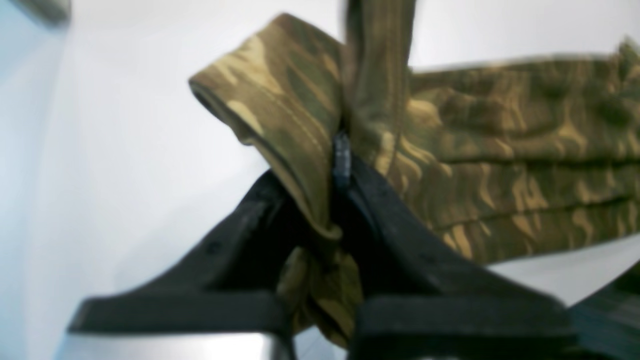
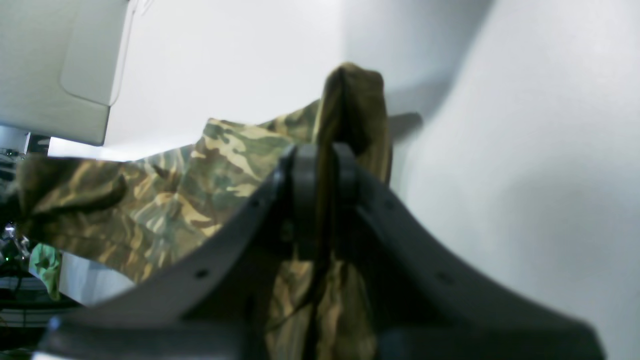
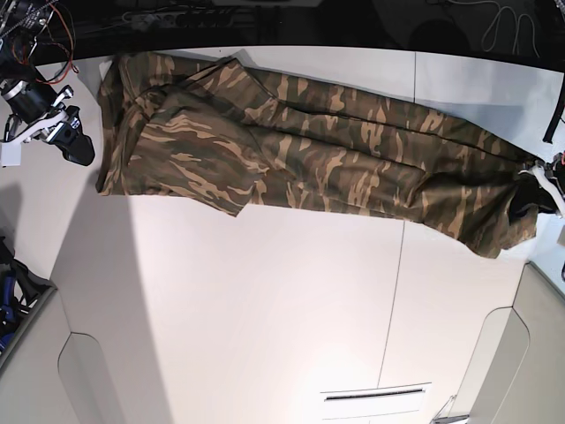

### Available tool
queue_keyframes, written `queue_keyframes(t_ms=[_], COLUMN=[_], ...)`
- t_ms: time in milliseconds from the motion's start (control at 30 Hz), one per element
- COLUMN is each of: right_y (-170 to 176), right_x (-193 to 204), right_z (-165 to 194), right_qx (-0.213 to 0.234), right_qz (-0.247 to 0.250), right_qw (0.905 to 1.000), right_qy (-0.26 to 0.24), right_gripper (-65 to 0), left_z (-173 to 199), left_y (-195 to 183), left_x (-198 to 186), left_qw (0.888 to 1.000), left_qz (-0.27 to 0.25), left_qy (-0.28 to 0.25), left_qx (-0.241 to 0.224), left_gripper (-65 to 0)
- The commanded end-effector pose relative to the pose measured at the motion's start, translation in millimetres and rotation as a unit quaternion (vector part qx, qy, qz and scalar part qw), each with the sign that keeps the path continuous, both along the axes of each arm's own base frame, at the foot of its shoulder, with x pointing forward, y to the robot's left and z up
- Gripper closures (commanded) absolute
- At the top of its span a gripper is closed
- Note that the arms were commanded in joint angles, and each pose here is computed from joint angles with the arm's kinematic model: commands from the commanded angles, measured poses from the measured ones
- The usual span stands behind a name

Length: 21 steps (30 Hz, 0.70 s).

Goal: Fold the T-shirt properly
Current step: 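Lift the strip end with the left gripper and fold it toward the right gripper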

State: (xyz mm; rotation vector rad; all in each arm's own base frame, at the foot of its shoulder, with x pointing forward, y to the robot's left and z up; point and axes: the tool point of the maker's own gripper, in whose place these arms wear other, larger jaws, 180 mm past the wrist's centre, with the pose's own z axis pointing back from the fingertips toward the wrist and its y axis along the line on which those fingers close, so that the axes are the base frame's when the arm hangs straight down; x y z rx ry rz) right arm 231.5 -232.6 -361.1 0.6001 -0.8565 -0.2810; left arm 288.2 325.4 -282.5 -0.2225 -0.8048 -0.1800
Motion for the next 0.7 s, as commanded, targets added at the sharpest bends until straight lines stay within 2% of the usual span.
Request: queue_keyframes(t_ms=[0,67,167,400,667], right_y=[-4.6,-4.5,-4.5,-4.6,-7.5], right_x=[6.9,7.4,8.6,9.6,7.0], right_z=[14.2,14.4,15.3,15.7,9.5], right_qx=[-0.007,-0.007,-0.007,-0.008,-0.025], right_qz=[0.002,0.001,0.002,0.002,0.003], right_qw=[0.9996,0.9996,0.9996,0.9995,0.9996], right_qy=[-0.027,-0.027,-0.029,-0.03,-0.016], right_gripper=[-6.6,-6.6,-6.6,-6.6,-6.6], left_z=[24.3,35.8,41.6,5.2,-8.5], left_y=[-4.9,-22.2,-48.2,-121.6,-164.5], left_x=[8.9,10.6,11.3,1.7,11.4], left_qw=[0.999,0.997,0.995,0.991,0.992], left_qz=[-0.018,-0.041,-0.057,-0.126,-0.109], left_qy=[-0.033,-0.054,-0.072,-0.047,-0.06], left_qx=[0.016,0.031,0.028,0.009,-0.007], left_gripper=[0.0,0.0,0.0,0.0,0.0])
